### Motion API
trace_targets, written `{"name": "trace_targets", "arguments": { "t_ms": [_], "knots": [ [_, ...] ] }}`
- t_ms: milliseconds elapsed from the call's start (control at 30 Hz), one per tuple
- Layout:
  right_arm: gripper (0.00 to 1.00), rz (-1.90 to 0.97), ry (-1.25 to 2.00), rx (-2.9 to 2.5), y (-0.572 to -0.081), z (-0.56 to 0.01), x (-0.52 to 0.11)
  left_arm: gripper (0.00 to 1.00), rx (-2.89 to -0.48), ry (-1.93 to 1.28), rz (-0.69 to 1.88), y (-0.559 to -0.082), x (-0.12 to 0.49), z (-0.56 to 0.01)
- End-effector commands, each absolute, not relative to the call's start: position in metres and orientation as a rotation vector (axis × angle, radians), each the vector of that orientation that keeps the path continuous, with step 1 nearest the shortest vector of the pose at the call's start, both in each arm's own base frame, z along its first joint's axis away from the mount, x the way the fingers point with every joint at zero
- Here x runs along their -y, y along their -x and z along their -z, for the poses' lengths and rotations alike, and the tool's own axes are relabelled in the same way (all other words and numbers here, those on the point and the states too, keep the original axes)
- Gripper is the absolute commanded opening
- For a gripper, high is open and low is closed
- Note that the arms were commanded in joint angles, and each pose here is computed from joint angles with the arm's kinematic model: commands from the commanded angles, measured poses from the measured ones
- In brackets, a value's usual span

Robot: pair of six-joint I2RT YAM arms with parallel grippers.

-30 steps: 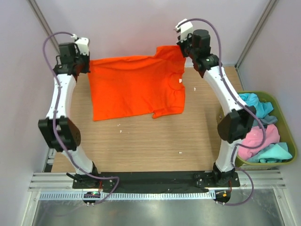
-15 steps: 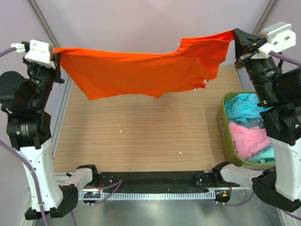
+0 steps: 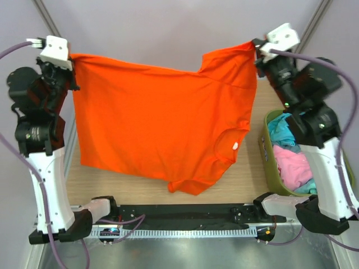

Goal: Fold and stack the t-shirts
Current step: Flatten the tshirt out

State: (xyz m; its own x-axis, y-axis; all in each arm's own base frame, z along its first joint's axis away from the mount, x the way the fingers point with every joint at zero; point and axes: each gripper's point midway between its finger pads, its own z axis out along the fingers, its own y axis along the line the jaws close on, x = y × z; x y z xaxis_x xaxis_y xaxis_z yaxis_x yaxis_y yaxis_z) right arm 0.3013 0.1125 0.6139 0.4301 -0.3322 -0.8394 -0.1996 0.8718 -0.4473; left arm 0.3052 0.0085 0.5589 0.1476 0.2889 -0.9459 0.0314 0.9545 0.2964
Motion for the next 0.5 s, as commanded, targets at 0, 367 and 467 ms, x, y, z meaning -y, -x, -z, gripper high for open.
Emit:
{"name": "trace_targets", "arguments": {
  "t_ms": [0,367,467],
  "knots": [
    [0.01,0.122,0.584,-1.186,-0.348,-0.567,-0.132,0.0,-1.666,-0.309,-0.2,-0.356,-0.018,-0.468],
    [0.01,0.07,0.637,-1.52,-0.472,-0.355,-0.164,0.0,-2.069,-0.395,-0.157,-0.422,-0.027,-0.247],
    [0.01,0.086,0.625,-1.542,-0.511,-0.338,-0.164,0.0,-2.116,-0.382,-0.129,-0.447,-0.028,-0.219]
  ]
}}
